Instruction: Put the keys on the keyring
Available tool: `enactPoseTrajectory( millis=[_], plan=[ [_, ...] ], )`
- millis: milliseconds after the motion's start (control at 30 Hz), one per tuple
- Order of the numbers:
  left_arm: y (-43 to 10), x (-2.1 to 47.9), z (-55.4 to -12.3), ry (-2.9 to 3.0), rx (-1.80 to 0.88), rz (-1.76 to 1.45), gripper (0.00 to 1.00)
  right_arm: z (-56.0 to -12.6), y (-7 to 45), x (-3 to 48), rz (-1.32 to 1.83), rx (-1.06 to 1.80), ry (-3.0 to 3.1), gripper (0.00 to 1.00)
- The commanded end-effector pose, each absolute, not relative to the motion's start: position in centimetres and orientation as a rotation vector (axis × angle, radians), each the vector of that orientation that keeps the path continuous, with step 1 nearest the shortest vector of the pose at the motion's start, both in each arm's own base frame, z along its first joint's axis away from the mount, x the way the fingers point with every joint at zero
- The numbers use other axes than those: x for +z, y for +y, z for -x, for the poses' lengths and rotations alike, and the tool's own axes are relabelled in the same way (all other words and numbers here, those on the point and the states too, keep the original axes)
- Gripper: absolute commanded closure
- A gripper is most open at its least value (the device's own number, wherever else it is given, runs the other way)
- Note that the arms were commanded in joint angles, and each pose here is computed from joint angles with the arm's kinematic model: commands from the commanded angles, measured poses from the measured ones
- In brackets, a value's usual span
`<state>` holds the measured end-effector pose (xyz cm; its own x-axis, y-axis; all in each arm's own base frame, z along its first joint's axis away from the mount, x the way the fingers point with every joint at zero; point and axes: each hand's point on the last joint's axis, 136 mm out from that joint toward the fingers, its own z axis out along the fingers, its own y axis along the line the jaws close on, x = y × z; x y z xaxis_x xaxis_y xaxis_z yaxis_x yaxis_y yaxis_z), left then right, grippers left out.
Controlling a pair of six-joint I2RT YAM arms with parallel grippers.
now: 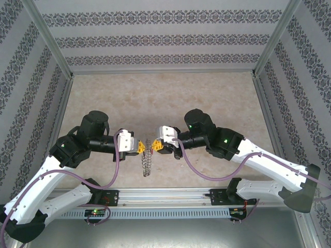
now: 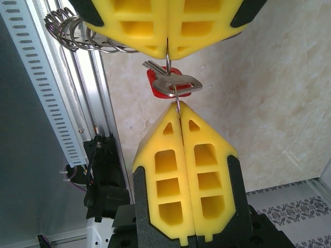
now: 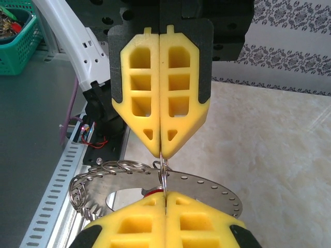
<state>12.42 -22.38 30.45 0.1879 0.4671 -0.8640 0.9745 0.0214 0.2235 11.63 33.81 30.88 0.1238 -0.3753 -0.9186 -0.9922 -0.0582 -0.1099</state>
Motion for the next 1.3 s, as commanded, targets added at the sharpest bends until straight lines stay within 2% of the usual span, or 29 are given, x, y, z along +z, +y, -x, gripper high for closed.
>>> enactPoseTrajectory(
  millis=[0,1267],
  plan=[
    [-22.56,32.32,-12.04,1.336,-0.74,-1.567,1.0,-10.8,34.19,31.99,1.595,0.968,1.32,1.0],
    [-22.4,32.19,-12.29,1.348,-0.741,-1.556,1.0,-11.13,33.8,32.18,1.571,0.937,1.333,1.0]
  ],
)
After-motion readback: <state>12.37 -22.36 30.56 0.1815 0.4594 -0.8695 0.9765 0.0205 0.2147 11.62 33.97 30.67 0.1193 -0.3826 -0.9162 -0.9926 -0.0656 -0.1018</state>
